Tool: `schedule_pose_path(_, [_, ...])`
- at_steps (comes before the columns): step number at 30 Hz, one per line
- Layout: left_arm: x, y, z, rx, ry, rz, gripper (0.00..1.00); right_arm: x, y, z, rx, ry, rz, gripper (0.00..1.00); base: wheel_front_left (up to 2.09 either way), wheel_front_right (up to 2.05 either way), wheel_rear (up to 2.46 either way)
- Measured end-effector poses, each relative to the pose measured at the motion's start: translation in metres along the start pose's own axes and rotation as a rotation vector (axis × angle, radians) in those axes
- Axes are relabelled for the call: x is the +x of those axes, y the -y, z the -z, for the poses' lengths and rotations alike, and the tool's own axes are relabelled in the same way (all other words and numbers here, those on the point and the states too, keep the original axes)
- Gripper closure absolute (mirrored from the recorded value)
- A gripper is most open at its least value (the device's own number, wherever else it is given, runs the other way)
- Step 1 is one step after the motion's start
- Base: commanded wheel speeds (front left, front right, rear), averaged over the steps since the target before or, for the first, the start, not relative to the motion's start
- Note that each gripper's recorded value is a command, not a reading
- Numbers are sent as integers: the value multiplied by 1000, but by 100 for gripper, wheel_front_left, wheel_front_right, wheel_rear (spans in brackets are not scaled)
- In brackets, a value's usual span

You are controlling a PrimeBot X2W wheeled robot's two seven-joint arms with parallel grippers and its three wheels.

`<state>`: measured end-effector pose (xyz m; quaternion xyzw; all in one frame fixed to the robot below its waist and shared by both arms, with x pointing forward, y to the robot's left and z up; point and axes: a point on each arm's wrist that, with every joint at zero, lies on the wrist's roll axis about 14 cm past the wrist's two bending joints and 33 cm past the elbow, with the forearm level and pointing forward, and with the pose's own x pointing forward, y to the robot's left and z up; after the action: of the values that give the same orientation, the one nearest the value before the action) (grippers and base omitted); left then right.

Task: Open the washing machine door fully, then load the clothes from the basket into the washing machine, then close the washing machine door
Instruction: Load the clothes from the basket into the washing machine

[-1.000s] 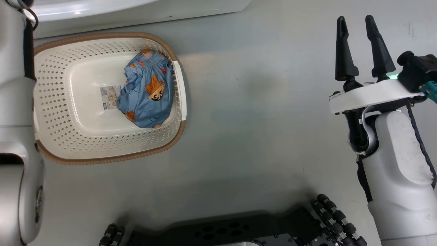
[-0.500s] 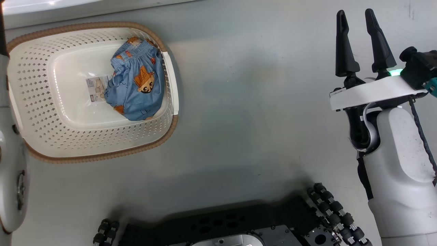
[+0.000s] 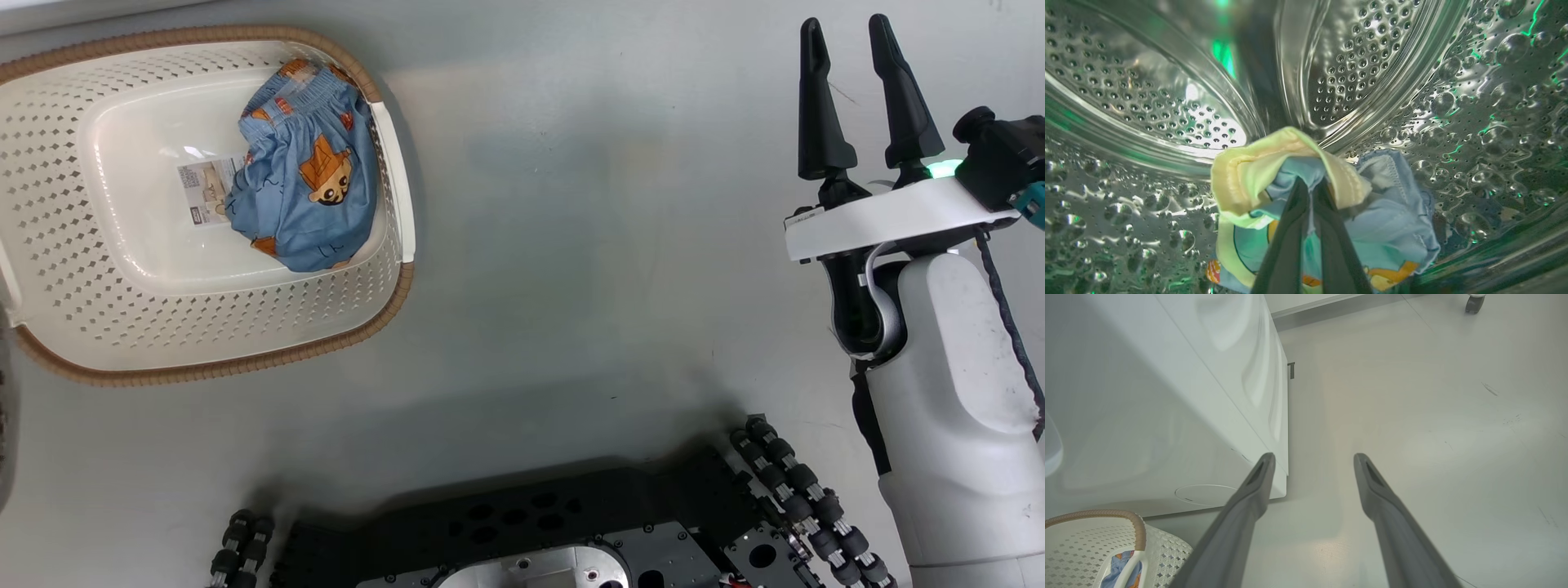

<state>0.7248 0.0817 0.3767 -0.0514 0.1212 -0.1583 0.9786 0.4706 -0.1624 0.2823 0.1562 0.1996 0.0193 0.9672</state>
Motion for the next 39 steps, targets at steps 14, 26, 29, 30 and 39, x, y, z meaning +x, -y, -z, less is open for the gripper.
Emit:
schedule_pose_path(14, [11, -2, -1, 38, 7, 0, 100, -1, 0, 1, 3, -6, -1, 0, 0, 0, 0])
schedule_pose_path(26, [13, -10, 37, 16, -108, -13, 100, 0, 5, 4, 7, -12, 11, 0, 0, 0, 0])
schedule_pose_path(29, [13, -11, 41, 15, -122, -15, 100, 0, 6, 4, 8, -12, 12, 0, 0, 0, 0])
schedule_pose_path(30, [13, -11, 43, 16, -126, -14, 100, 0, 6, 4, 12, -12, 13, 0, 0, 0, 0])
schedule_pose_path(39, [13, -9, 31, 15, -73, -19, 0, 4, 6, -3, 11, 9, 12, 0, 0, 0, 0])
